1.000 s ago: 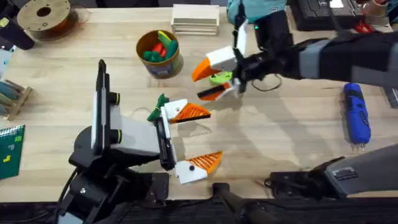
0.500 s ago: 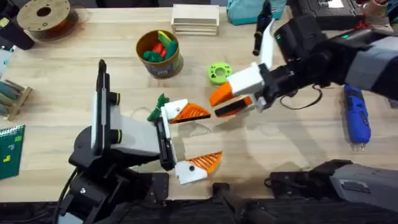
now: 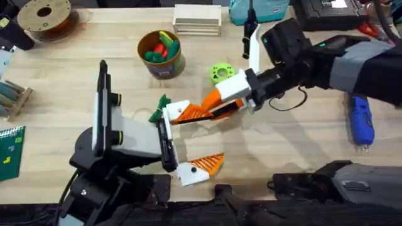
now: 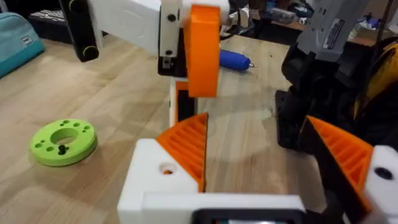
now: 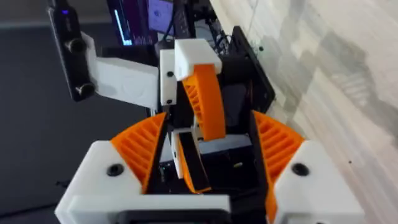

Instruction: Pick up the gripper from the table and insert it into the empty holder that is missing its gripper. Then pick up a screw, insert it into the mounting hole, and use the screwdriver to tighten it. Finally, clean up the table by picking up the vegetable and placing it into the bucket.

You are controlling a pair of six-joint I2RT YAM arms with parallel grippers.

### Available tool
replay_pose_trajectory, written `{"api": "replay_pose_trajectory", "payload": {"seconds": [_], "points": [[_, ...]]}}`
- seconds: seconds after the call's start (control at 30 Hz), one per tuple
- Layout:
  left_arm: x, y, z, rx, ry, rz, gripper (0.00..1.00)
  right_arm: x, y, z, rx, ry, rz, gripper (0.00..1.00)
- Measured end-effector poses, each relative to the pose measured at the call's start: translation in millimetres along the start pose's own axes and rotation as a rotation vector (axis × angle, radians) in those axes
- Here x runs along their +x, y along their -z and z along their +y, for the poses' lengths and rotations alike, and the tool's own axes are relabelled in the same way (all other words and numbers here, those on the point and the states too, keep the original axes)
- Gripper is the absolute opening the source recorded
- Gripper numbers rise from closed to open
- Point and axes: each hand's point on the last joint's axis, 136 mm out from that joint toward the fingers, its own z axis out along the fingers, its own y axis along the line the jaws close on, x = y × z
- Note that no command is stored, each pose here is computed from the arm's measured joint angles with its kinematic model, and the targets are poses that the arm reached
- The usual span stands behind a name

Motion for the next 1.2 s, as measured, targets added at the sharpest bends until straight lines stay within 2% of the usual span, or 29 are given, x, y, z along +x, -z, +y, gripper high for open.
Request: {"api": "replay_pose_trajectory", "payload": {"seconds": [0.17, 0.4, 0.5, 0.93, 1.2], "points": [[0.0, 0.0, 0.0, 0.000, 0.000, 0.000, 0.987, 2.5, -3.9, 1.4, -0.001, -0.002, 0.014, 0.622], [-0.1, 0.0, 0.1, -0.001, -0.001, 0.000, 0.987, 2.6, -4.2, 1.0, 0.001, -0.018, 0.015, 0.168], [-0.1, 0.0, 0.1, -0.001, -0.001, -0.001, 0.987, 2.8, -4.1, 0.5, 0.003, -0.023, 0.014, 0.022], [-2.8, 0.6, 8.3, -0.047, -0.013, -0.011, 0.987, -13.6, -4.8, 3.7, -0.007, 0.026, -0.028, 0.020], [-0.8, 0.9, 8.0, -0.043, 0.002, -0.004, 0.987, -21.7, -8.0, -3.8, -0.030, -0.012, -0.021, 0.020]]}}
